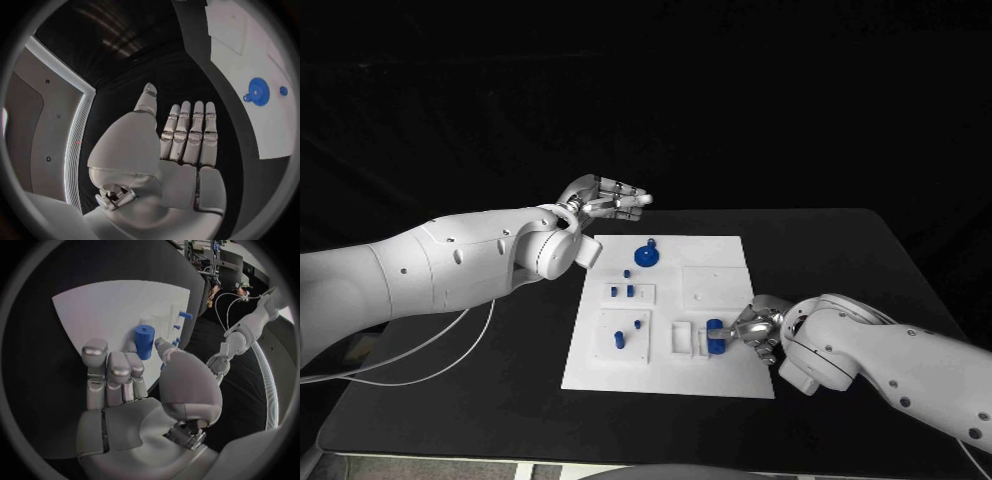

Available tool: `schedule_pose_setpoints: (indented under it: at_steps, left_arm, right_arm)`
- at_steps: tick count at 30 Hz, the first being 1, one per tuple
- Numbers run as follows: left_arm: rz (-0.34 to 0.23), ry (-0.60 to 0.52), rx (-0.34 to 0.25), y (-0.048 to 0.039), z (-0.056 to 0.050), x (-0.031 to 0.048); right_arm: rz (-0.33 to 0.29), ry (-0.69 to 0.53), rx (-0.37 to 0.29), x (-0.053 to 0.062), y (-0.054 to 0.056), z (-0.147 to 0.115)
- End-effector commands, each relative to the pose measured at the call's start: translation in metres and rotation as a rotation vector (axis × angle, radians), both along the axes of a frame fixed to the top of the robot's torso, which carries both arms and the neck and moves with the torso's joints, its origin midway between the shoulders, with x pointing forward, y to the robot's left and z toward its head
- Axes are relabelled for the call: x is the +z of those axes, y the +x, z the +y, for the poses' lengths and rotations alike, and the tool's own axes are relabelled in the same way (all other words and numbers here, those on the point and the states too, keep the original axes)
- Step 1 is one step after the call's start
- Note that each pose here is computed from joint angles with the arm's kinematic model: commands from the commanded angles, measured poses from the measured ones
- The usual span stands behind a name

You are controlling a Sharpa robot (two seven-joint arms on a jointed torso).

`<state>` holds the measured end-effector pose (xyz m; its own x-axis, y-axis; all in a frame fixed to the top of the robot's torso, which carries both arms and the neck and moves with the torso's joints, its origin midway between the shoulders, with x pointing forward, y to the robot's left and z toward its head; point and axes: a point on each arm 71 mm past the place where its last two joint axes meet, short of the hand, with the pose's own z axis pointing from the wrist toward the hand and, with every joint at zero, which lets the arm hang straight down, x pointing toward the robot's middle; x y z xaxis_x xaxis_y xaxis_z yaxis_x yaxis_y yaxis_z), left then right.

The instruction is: Assemble the parts on the task board

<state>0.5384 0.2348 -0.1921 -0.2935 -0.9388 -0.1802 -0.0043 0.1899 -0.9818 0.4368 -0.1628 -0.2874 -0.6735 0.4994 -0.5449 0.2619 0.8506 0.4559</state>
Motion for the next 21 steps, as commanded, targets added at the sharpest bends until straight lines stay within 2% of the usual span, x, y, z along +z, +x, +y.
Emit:
schedule_pose_setpoints:
  at_steps: [1,21]
  left_arm:
    - [-0.003,-0.02,-0.02,-0.0012,-0.003,0.001]
    - [0.006,-0.023,-0.032,-0.0026,-0.004,0.0008]
  right_arm:
    - [0.004,-0.021,-0.006,-0.007,0.0,-0.001]
    - [0.034,-0.015,0.0,-0.016,-0.001,0.011]
